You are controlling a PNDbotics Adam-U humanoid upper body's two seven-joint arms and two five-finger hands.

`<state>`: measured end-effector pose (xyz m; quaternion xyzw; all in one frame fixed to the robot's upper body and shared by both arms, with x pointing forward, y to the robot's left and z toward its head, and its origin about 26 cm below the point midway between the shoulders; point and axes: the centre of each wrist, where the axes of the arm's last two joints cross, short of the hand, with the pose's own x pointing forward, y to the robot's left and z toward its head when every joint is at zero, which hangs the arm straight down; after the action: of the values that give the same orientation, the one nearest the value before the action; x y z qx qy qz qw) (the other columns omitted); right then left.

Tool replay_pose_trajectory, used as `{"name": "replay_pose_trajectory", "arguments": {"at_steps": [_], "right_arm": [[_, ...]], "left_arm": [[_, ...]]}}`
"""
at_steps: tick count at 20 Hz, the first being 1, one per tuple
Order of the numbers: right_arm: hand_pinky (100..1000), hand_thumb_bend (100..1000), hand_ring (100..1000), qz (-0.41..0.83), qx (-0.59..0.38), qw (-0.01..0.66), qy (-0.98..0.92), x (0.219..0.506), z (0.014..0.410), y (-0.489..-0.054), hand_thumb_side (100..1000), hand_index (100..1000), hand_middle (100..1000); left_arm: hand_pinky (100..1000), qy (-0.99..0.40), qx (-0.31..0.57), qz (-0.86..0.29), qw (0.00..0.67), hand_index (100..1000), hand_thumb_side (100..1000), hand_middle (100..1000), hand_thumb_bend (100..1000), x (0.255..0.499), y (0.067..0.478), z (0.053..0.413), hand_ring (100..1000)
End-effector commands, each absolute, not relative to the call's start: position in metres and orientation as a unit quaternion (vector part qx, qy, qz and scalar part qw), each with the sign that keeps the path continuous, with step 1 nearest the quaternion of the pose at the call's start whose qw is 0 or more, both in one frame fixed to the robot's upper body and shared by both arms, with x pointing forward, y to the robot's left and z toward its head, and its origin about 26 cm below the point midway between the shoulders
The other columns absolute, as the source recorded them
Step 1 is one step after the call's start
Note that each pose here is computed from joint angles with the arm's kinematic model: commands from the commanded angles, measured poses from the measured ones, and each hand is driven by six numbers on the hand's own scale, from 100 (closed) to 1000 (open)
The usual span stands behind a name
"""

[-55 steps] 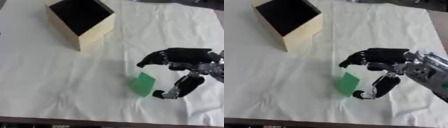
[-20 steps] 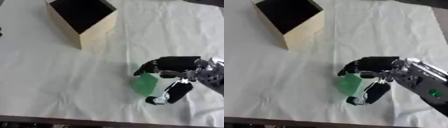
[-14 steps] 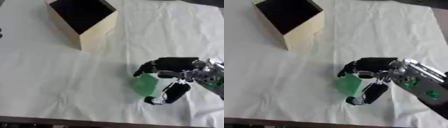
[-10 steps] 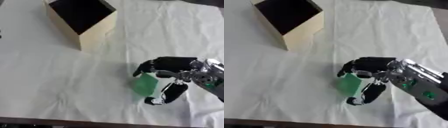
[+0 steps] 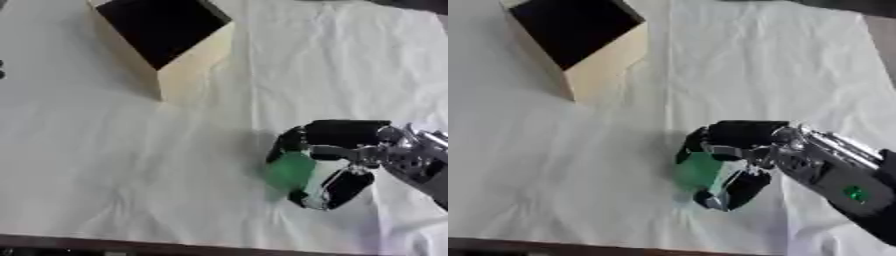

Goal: Pick up objects on the table and place them in the box.

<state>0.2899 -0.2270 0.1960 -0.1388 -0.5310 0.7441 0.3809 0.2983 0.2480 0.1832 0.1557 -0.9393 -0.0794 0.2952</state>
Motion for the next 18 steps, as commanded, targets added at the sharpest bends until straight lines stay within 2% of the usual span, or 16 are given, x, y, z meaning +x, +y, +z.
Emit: {"name": "replay_pose_trajectory", "arguments": {"at_steps": [1, 9, 18], "right_arm": [[701, 100, 765, 0.733, -0.129, 0.39, -0.542, 0.289, 0.203, -0.227, 284, 795, 711], [698, 100, 761, 0.722, -0.124, 0.393, -0.556, 0.29, 0.208, -0.23, 174, 772, 688], [703, 100, 763, 0.718, -0.172, 0.34, -0.582, 0.294, 0.23, -0.239, 110, 771, 694]], "left_arm": [[565, -0.942, 0.154, -0.082, 0.285, 731, 705, 761, 238, 0.297, 0.248, 0.19, 584], [567, -0.942, 0.155, -0.082, 0.285, 729, 704, 760, 237, 0.297, 0.248, 0.19, 586], [568, -0.942, 0.157, -0.084, 0.284, 727, 704, 760, 235, 0.297, 0.249, 0.19, 587]]}}
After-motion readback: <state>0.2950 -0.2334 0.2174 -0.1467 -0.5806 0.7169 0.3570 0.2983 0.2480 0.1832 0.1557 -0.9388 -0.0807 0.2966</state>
